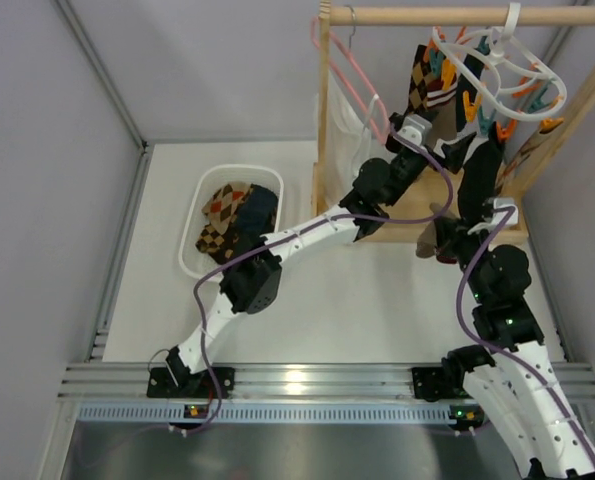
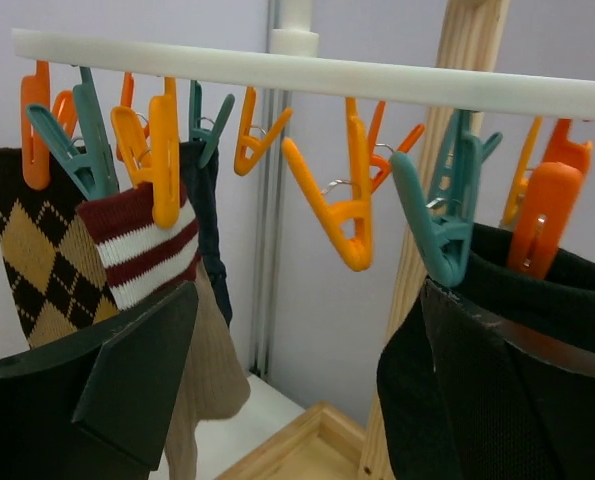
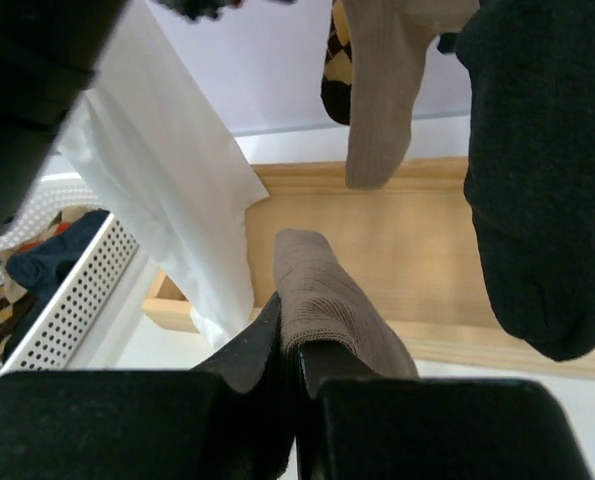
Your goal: Remove the socks clipped to the hanger
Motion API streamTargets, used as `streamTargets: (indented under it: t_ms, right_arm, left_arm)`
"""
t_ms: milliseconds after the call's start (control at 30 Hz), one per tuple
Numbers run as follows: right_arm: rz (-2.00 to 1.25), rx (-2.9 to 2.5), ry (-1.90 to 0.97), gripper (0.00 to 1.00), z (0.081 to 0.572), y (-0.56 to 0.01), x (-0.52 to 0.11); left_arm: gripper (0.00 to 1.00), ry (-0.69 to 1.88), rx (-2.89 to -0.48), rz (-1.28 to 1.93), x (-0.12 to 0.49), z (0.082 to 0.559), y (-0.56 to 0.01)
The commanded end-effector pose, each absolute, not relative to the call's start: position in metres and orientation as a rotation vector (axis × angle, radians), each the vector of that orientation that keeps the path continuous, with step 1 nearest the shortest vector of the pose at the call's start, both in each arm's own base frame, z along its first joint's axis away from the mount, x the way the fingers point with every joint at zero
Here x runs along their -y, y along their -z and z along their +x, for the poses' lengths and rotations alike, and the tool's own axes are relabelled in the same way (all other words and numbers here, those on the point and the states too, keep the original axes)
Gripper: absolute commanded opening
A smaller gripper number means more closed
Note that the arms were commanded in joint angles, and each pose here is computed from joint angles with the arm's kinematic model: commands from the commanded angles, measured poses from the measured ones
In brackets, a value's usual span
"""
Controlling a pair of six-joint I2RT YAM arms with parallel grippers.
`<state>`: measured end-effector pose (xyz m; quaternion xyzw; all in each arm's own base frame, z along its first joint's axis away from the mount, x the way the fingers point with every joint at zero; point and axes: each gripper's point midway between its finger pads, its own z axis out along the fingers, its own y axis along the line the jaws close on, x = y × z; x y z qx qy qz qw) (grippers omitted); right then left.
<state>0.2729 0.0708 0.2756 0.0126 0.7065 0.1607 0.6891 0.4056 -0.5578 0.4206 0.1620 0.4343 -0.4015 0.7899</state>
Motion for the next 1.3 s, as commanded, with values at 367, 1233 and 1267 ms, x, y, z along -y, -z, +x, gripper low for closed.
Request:
streamTargets:
  t_ms: [367, 1233, 1267]
  right_arm:
    - [0.123, -1.666, -0.290, 0.00, 0.257, -0.264, -0.053]
    - [-0.631, -1.491, -1.014, 0.00, 0.232, -0.315, -0.345]
    - [-0.647, -1.481, -1.025, 0.00, 0.233, -0.317, -0.359]
  left_arm:
    - [0.98, 0.813, -1.195, 0.169, 0.450, 0.294, -0.409]
    - [0.98, 0.315, -1.712, -0.087, 0.177, 0.214, -0.329]
    - [0.98, 0.287, -1.714, -0.093, 0.167, 0.212, -0.327]
